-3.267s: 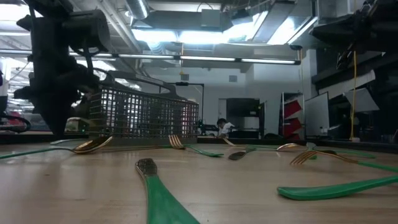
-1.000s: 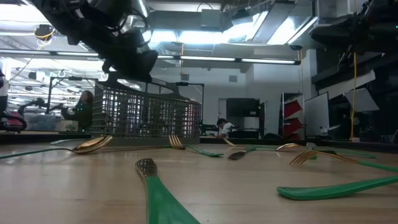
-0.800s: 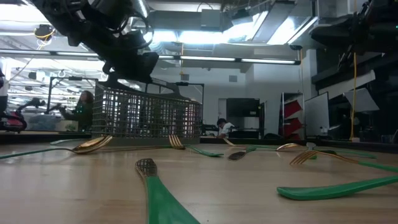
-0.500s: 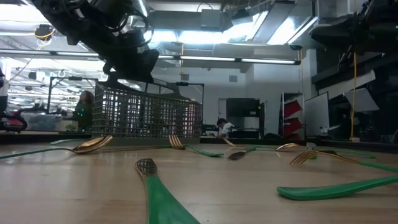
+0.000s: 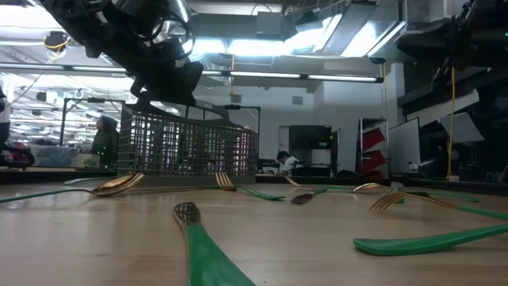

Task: Sort silverware
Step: Put the middle left green-gold fork into the silverware basket, then put the top green-gold fork into the silverware basket

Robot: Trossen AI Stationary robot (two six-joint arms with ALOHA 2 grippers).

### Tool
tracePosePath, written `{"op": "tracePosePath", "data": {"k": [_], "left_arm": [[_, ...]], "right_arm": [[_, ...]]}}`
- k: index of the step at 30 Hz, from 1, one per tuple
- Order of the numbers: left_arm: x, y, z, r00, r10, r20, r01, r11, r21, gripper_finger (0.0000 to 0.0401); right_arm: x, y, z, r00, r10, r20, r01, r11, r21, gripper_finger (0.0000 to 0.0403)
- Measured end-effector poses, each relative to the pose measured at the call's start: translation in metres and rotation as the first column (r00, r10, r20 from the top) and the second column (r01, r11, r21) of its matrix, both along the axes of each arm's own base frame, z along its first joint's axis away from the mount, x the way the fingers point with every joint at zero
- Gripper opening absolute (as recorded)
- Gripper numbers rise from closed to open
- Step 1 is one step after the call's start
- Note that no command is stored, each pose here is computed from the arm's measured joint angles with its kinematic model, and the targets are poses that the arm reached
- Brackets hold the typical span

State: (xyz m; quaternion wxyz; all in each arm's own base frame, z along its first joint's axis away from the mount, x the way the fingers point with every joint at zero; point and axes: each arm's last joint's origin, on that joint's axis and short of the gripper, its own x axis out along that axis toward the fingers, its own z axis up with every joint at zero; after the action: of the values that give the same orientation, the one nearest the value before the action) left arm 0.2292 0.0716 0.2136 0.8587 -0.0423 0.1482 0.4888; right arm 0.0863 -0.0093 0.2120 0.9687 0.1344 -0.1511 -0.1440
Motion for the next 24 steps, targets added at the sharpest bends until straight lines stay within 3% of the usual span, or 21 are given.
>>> {"op": "tracePosePath", "data": {"k": [3,12,24], "left_arm": [[0.0,0.0,0.0,1.0,0.005,0.009,-0.005,1.0,-0.005,0.0039],[0.0,-0.003,0.001,0.999,0.0,0.037,0.0,1.0,-0.018,0.0122],[-0.019,-0.023,0.039,0.97,-0.072,0.23,0.071,0.997,0.01,0.0131]], "right_arm": [[0.0,0.0,0.0,1.0,0.0,0.0,0.0,1.0,0.0,0.0033],[0.0,0.0,0.0,1.0,0.0,0.003,0.0,1.0,0.0,0.0033],[-0.007,-0.002,0.036,0.996,-0.072,0.055,0.071,0.997,0.02,0.0033]]}}
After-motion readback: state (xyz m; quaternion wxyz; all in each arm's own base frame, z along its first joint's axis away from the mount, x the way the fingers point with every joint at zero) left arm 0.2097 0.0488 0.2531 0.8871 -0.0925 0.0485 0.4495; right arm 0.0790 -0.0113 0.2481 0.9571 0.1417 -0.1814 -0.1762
